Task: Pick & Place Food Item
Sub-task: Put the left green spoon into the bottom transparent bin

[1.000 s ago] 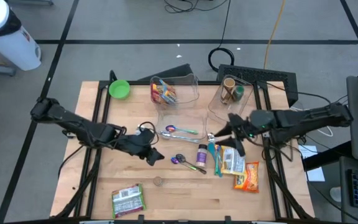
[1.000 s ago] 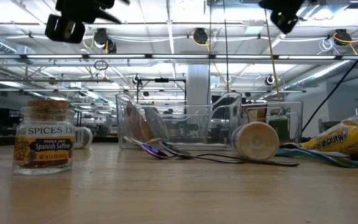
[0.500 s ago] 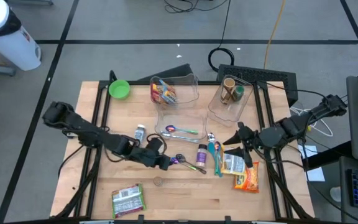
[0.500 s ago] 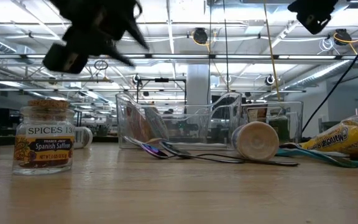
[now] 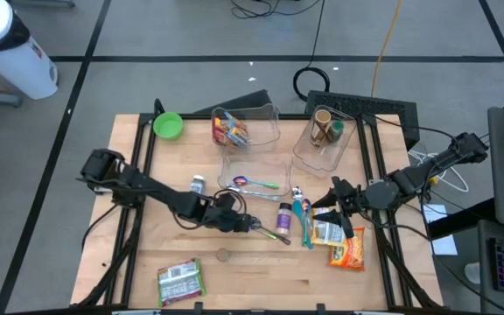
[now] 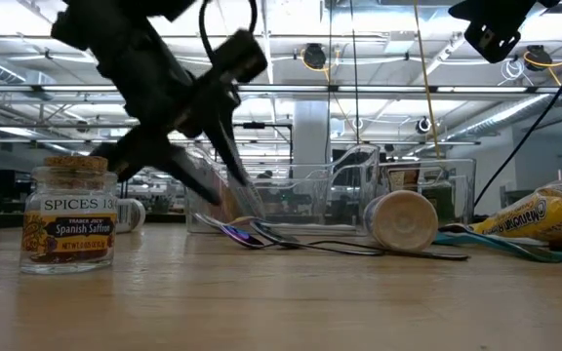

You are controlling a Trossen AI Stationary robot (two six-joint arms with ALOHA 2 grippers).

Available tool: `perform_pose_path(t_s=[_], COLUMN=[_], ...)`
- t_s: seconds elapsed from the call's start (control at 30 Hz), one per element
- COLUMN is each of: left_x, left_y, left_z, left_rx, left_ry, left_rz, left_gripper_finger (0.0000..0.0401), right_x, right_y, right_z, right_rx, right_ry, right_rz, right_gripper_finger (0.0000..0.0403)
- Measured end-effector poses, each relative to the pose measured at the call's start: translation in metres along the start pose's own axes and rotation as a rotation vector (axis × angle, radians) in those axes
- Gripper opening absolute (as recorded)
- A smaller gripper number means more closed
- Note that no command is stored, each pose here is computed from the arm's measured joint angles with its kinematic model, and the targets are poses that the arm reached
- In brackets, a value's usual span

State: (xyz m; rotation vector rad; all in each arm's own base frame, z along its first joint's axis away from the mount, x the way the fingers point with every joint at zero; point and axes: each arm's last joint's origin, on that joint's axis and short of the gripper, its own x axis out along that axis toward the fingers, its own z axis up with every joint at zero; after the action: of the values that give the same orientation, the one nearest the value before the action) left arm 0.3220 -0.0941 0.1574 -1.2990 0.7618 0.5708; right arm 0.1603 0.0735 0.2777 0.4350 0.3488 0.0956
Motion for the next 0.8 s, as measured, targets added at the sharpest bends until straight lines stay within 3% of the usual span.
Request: perform_pose_path(t_s=[0.43,0.8], left_x=[0.006,0.007], left_y=[0.011,0.009], left_z=[0.009,0.016], left_rx=[-0.002,0.003], left_ry=[-0.031,-0.035], left_rz=[0.101,0.082], left_gripper_finger=[0.0131,0.0131], right_x=[0.0,0.0], right_y=[0.0,0.0], right_z=[0.0,0.0], right_rx=[-0.003,-0.027], right_ry=[0.001,0.001], right_rz=[-0.001,-0.005], right_gripper_finger=[0.0167,0.0167])
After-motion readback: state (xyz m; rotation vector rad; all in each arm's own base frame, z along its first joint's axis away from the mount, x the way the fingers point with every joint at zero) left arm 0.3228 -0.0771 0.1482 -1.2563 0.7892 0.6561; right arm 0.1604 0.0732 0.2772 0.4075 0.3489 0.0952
